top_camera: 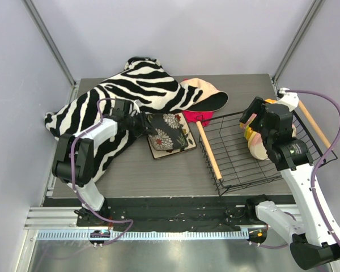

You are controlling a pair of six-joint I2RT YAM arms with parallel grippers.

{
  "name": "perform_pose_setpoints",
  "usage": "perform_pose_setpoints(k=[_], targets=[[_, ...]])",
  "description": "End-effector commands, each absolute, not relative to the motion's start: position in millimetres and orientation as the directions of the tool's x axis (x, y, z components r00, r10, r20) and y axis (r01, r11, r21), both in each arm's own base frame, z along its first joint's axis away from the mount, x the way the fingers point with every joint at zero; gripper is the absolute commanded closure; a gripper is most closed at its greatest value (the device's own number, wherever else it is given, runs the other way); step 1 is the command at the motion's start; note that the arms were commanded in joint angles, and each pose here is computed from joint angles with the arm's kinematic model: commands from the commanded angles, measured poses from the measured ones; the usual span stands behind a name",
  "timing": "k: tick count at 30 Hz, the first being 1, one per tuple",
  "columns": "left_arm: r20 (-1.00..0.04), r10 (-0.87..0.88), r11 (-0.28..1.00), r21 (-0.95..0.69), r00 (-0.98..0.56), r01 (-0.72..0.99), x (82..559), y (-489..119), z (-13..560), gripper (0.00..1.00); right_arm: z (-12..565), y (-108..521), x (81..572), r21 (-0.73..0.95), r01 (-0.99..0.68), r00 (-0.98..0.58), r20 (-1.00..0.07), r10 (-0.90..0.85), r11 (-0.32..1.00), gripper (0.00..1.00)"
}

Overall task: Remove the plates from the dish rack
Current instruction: Place the plate at the center of the board.

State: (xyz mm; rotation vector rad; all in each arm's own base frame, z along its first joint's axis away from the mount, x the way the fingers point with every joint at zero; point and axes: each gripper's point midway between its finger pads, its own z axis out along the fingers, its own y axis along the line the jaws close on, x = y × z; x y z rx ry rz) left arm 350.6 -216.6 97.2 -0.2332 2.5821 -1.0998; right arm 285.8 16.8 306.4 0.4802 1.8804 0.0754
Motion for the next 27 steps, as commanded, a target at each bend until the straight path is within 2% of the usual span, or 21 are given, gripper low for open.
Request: perform_pose_setpoints(k=[1,6,9,19,27], targets=[[-0.339,-0.258,0.624,-0.773,-0.904,0.112,371,-233,135,0.65,314,18,287,0.307,0.279,-0.248,-0.892,0.377,0.910,0.14],[-0.352,-0.253,0.655,-0.748,-0.901,0.108,372,-228,130,0.50,315,17,285,0.309,0.278,-0.245,-0.893,0.378,0.909,0.14],[-0.364,-0.241,0.682,-0.723,-0.900,0.110,372,-224,128,0.46,315,17,285,0.310,0.279,-0.245,-0.892,0.379,0.909,0.14],[-0.404,-0.199,0.796,-0.599,-0.893,0.093,370,-199,116,0.41,312,18,285,0.310,0.278,-0.253,-0.890,0.380,0.909,0.13],[-0.400,-0.180,0.823,-0.562,-0.899,0.086,366,-196,109,0.41,305,21,287,0.305,0.274,-0.275,-0.884,0.378,0.912,0.14]])
